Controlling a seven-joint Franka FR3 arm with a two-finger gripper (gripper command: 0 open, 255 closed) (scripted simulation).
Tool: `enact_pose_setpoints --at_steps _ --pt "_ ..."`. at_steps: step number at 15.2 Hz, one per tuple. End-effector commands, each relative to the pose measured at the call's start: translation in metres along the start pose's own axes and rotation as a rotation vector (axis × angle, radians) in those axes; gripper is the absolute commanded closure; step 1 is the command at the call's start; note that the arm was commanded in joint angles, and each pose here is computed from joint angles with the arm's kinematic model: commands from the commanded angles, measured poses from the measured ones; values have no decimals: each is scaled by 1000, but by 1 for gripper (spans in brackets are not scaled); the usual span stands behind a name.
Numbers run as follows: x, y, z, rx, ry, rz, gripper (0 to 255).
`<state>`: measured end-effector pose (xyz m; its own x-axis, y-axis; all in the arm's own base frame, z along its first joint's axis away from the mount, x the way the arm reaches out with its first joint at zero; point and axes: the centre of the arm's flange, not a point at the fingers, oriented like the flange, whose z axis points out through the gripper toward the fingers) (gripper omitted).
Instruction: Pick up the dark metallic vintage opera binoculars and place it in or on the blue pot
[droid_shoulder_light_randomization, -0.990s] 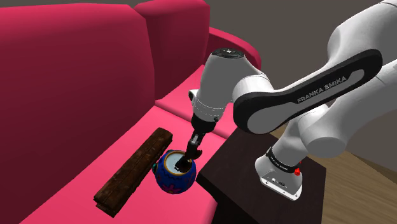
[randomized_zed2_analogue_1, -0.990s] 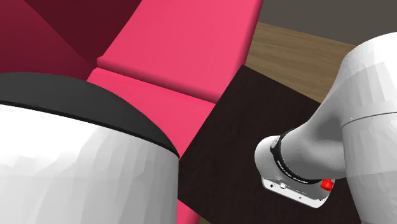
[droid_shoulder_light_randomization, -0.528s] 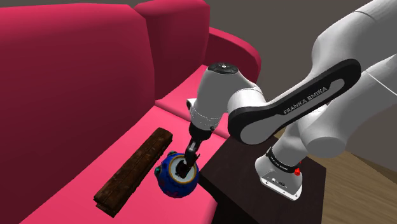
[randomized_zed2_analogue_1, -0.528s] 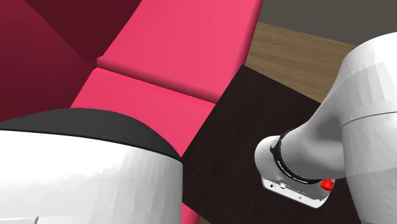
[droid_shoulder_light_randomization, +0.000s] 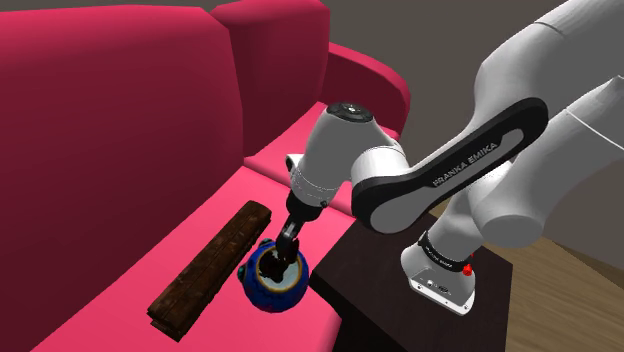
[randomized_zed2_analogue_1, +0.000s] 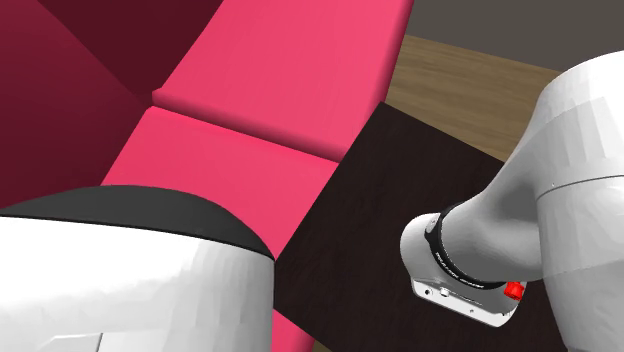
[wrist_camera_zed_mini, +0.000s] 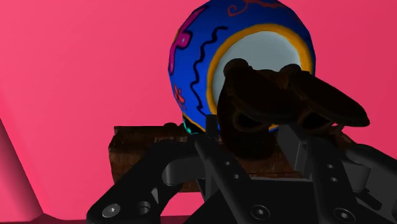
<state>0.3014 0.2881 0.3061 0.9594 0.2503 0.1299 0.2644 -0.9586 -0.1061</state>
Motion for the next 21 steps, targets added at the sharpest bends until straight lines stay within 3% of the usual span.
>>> enact_pose_setpoints --at_steps 1,3,4,9,13,21 --pt "-20 11 17 -35 -105 -1 255" --pt "-20 11 17 -35 -105 -1 255" --pt "-15 13 17 -34 -106 -1 0" --pt "-20 11 17 -35 -105 -1 0" --pt "-14 9 -33 -35 -105 -1 0" --pt "-14 9 -33 -35 -105 -1 0"
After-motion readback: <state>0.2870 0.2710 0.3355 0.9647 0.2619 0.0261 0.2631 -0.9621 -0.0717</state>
